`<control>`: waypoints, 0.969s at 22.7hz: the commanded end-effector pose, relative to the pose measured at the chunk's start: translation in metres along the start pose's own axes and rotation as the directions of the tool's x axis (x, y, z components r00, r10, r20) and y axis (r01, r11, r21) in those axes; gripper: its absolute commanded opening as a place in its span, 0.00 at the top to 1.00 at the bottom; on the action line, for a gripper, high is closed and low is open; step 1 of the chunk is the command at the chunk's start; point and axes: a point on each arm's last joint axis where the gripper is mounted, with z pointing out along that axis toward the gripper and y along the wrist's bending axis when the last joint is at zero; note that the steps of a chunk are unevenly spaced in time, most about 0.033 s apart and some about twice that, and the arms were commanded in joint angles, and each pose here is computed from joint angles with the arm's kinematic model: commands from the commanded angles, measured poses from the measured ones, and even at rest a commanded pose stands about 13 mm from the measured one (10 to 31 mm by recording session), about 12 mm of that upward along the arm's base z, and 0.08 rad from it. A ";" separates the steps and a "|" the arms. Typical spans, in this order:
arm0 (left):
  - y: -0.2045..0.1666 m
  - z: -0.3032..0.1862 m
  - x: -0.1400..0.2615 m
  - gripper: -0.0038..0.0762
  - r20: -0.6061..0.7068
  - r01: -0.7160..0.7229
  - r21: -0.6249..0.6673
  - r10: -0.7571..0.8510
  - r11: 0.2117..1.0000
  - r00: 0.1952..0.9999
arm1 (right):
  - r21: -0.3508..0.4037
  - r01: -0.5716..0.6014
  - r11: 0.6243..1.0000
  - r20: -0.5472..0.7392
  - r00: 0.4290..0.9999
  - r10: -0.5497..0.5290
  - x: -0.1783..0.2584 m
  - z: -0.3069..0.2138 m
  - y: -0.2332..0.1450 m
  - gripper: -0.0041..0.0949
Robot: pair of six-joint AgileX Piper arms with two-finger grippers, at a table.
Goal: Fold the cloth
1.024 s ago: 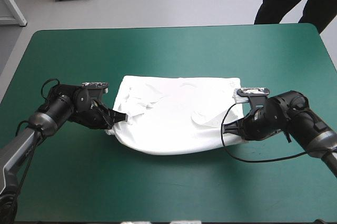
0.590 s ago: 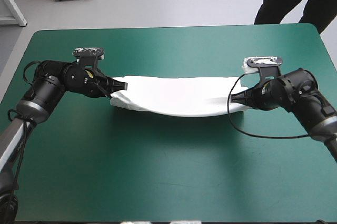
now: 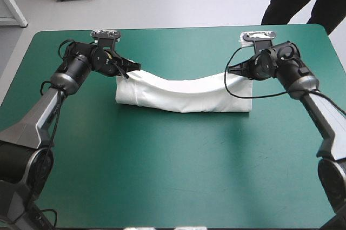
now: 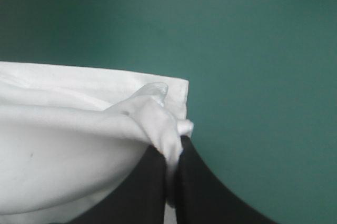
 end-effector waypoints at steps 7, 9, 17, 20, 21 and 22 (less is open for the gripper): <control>-0.004 0.061 -0.019 0.96 -0.003 -0.005 -0.001 0.005 1.000 1.000 | -0.017 -0.071 0.997 -0.021 0.997 0.070 -0.029 0.063 -0.013 0.98; -0.004 0.073 -0.015 0.96 -0.027 -0.005 -0.003 0.005 1.000 1.000 | -0.019 -0.048 0.999 -0.066 0.997 0.046 -0.024 0.076 -0.012 0.98; -0.003 0.076 -0.014 0.96 -0.034 -0.019 -0.017 0.018 1.000 0.999 | -0.050 -0.058 0.997 -0.157 0.986 0.049 -0.016 0.086 -0.008 0.97; -0.001 0.071 -0.017 0.90 -0.021 -0.037 -0.034 0.036 0.999 0.999 | -0.055 -0.054 0.997 -0.155 0.987 0.045 -0.021 0.080 -0.007 0.92; -0.001 0.069 -0.019 0.86 -0.015 -0.038 -0.035 0.038 0.999 0.999 | -0.056 -0.054 0.997 -0.147 0.988 0.045 -0.025 0.076 -0.007 0.89; -0.001 0.067 -0.020 0.82 -0.011 -0.040 -0.036 0.040 0.999 0.999 | -0.059 -0.054 0.997 -0.134 0.990 0.045 -0.029 0.073 -0.007 0.85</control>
